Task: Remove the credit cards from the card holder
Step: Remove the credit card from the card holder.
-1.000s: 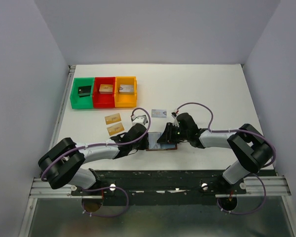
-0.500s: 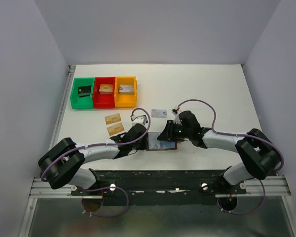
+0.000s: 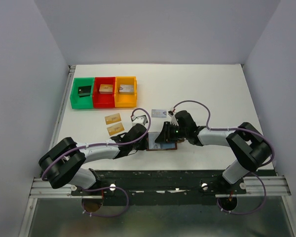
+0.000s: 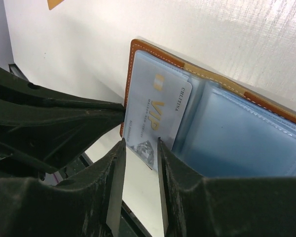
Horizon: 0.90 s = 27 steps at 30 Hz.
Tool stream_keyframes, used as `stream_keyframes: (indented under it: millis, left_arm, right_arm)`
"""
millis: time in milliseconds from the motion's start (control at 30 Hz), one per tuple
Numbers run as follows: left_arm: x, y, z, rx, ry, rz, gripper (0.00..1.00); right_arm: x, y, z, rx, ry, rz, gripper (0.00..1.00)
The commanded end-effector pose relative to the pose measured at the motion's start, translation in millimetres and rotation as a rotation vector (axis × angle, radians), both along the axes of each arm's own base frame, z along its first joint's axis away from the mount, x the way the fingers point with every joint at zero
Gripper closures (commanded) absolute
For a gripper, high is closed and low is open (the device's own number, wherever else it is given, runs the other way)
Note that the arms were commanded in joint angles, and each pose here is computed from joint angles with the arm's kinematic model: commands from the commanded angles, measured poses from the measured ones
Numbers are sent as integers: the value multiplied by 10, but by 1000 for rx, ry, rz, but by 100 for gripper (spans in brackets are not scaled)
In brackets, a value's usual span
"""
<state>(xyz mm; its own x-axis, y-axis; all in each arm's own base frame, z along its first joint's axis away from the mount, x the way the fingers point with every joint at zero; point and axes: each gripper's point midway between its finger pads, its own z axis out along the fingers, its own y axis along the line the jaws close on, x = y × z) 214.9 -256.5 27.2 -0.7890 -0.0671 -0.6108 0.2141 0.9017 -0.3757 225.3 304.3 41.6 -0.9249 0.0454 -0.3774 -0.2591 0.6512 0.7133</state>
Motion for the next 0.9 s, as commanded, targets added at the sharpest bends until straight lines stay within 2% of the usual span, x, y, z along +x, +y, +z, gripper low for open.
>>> stream_keyframes:
  millis: [0,400,867]
  left_arm:
    - [38,57,-48,34,-3,20,83]
    - [29,87,-93,52,8,27,85]
    - [23,62,-122,48,17,22,85]
  right_arm:
    - [28,-16,-43,-14,1,-10,60]
    - [70,-149,-97,-80,-22,-52,57]
    - [31,-74,-130,-47,5,-20,56]
